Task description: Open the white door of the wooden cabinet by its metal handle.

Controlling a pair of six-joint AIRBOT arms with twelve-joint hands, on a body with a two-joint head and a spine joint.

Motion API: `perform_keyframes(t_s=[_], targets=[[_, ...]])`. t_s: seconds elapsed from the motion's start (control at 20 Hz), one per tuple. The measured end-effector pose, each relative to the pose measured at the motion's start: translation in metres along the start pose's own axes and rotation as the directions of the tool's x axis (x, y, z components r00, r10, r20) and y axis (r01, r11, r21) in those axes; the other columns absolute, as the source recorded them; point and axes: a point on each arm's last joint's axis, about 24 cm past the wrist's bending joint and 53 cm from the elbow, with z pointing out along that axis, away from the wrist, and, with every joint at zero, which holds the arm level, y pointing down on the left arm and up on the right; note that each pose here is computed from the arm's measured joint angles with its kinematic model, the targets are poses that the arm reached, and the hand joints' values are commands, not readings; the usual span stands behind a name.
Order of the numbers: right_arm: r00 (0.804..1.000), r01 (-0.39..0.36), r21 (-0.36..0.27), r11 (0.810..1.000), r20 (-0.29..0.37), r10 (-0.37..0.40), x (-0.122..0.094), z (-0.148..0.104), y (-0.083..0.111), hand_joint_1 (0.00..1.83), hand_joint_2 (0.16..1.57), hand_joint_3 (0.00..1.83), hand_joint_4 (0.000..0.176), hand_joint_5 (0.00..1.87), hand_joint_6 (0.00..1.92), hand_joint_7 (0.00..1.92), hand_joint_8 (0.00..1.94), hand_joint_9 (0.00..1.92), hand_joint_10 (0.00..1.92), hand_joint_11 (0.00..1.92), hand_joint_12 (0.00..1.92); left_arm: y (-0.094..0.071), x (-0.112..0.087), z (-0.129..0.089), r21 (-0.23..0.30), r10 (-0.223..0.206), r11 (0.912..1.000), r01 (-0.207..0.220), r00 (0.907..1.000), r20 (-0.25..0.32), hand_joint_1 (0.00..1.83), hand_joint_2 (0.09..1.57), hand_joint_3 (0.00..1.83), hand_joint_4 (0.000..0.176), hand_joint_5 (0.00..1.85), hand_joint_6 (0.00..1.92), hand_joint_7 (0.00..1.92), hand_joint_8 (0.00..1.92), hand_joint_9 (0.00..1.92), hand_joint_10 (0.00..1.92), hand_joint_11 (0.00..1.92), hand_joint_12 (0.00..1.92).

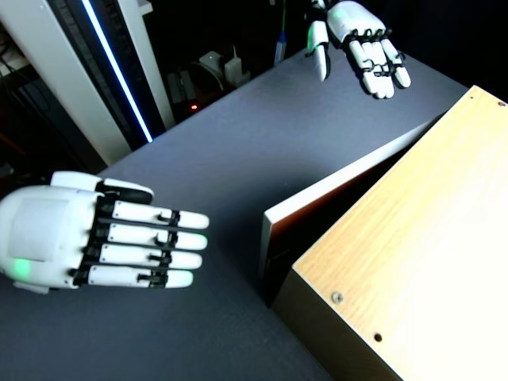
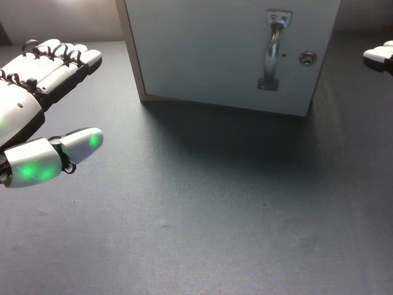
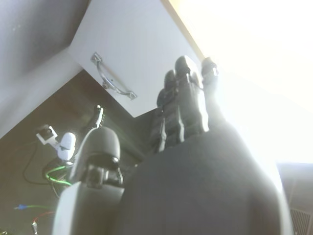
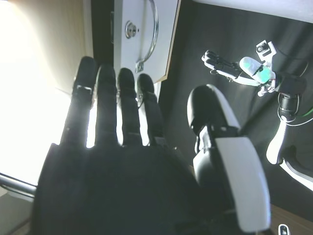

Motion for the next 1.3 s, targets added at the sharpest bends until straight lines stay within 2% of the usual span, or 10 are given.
perform_keyframes(t_s=[0.2, 0.3, 0.5, 0.65, 0.8, 1.0, 1.1, 1.3], targets=[[1.0, -0.004, 0.001, 1.0, -0.002, 0.004, 0.002, 0.001, -0.002, 0.21, 1.4, 0.0, 0.0, 0.12, 0.0, 0.1, 0.0, 0.07, 0.0, 0.09, 0.12, 0.001, 0.0, 0.0, -0.001, -0.001, 1.0, 0.001, 1.0, -0.001, 0.0, 1.32, 0.02, 0.0, 0.03, 0.01, 0.0, 0.0, 0.0, 0.0, 0.01, 0.0], [1.0, -0.002, 0.002, 1.0, -0.004, 0.002, 0.004, 0.004, -0.004, 0.15, 1.42, 0.0, 0.0, 0.09, 0.0, 0.08, 0.0, 0.06, 0.0, 0.07, 0.1, 0.001, 0.0, 0.0, -0.002, -0.003, 1.0, 0.003, 1.0, 0.0, 0.0, 1.32, 0.01, 0.0, 0.02, 0.0, 0.0, 0.0, 0.0, 0.0, 0.0, 0.0], [1.0, 0.007, 0.002, 1.0, 0.018, -0.007, -0.005, 0.018, -0.007, 0.13, 1.45, 0.0, 0.0, 0.0, 0.0, 0.0, 0.0, 0.0, 0.0, 0.0, 0.0, 0.001, 0.002, 0.001, 0.003, -0.006, 1.0, 0.006, 1.0, -0.002, 0.0, 1.33, 0.01, 0.0, 0.03, 0.0, 0.0, 0.0, 0.0, 0.0, 0.0, 0.0], [0.999, 0.024, 0.03, 0.999, 0.023, -0.025, -0.011, 0.031, -0.016, 0.0, 1.43, 0.0, 0.0, 0.0, 0.0, 0.0, 0.0, 0.0, 0.0, 0.0, 0.0, 0.001, 0.001, 0.001, 0.002, -0.01, 1.0, 0.01, 1.0, 0.002, 0.0, 1.35, 0.02, 0.0, 0.02, 0.0, 0.0, 0.0, 0.0, 0.0, 0.0, 0.0], [0.999, 0.035, 0.062, 0.997, 0.005, -0.035, -0.008, 0.038, -0.027, 0.01, 1.39, 0.0, 0.0, 0.0, 0.0, 0.0, 0.0, 0.0, 0.0, 0.0, 0.0, 0.0, 0.001, 0.001, 0.004, -0.014, 0.9999, 0.014, 0.9999, 0.002, 0.0, 1.35, 0.01, 0.0, 0.02, 0.0, 0.0, 0.0, 0.0, 0.0, 0.0, 0.0], [0.999, 0.048, 0.103, 0.993, 0.011, -0.05, -0.018, 0.048, -0.038, 0.03, 1.39, 0.0, 0.0, 0.0, 0.0, 0.0, 0.0, 0.0, 0.0, 0.0, 0.0, 0.001, 0.001, 0.001, 0.007, -0.022, 0.9997, 0.022, 0.9997, 0.003, 0.0, 1.36, 0.01, 0.0, 0.03, 0.0, 0.0, 0.0, 0.0, 0.0, 0.0, 0.0], [0.998, 0.053, 0.1, 0.994, 0.016, -0.055, -0.021, 0.054, -0.036, 0.03, 1.39, 0.0, 0.0, 0.0, 0.0, 0.0, 0.0, 0.0, 0.0, 0.0, 0.0, 0.002, 0.002, 0.001, 0.005, -0.027, 0.9996, 0.027, 0.9996, 0.002, 0.0, 1.35, 0.01, 0.0, 0.04, 0.01, 0.0, 0.0, 0.0, 0.0, 0.01, 0.01], [0.998, 0.065, 0.079, 0.995, -0.005, -0.065, -0.013, 0.061, -0.03, 0.01, 1.38, 0.0, 0.0, 0.0, 0.0, 0.0, 0.0, 0.0, 0.0, 0.0, 0.0, 0.002, 0.0, 0.002, 0.005, -0.033, 0.9994, 0.033, 0.9994, 0.005, 0.0, 1.36, 0.01, 0.0, 0.02, 0.0, 0.0, 0.0, 0.0, 0.0, 0.01, 0.01]])
